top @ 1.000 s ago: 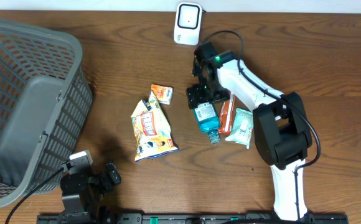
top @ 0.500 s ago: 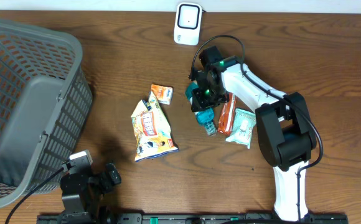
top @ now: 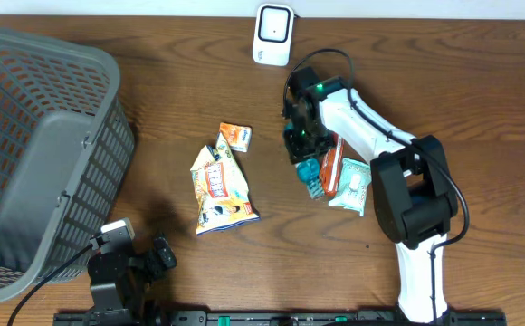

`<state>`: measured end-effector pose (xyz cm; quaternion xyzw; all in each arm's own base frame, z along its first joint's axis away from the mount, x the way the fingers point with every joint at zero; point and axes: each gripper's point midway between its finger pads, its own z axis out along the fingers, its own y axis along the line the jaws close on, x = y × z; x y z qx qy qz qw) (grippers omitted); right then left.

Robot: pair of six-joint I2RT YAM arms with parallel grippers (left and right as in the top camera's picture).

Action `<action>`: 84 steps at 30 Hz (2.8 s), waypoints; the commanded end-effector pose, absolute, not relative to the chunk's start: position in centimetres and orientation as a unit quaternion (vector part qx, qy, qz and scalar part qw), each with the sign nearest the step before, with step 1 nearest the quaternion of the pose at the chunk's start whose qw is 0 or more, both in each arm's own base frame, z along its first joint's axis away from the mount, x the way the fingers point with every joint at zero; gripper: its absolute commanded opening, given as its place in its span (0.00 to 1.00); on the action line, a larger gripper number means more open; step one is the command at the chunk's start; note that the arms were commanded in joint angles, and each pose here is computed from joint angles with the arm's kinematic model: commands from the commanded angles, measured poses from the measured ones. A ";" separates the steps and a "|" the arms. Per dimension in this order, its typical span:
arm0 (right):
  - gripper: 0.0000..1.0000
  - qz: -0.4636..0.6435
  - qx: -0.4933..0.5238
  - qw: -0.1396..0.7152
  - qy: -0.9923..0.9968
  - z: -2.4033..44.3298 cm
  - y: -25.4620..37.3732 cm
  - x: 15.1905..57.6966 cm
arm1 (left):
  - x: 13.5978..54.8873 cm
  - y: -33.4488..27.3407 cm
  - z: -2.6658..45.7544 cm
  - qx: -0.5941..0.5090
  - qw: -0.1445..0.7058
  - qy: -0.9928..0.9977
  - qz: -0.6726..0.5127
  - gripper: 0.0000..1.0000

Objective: Scan the item barcode

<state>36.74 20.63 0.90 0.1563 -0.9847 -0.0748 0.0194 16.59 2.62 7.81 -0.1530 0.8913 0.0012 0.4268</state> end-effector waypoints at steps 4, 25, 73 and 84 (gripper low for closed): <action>0.11 0.069 0.100 -0.082 -0.989 1.8 19.3 39.7 | 15.7 2.8 6.3 -0.149 0.399 0.905 0.012 0.98; 0.51 0.072 0.067 0.037 -0.995 -1.5 20.6 31.2 | 15.7 2.8 6.3 -0.149 0.399 0.905 0.012 0.98; 0.01 -0.086 0.318 0.047 -0.943 -1.0 22.7 29.9 | 15.7 2.8 6.3 -0.149 0.399 0.905 0.012 0.98; 0.58 0.033 0.366 0.075 -0.927 -3.9 22.8 23.8 | 15.7 2.8 6.3 -0.149 0.399 0.905 0.012 0.98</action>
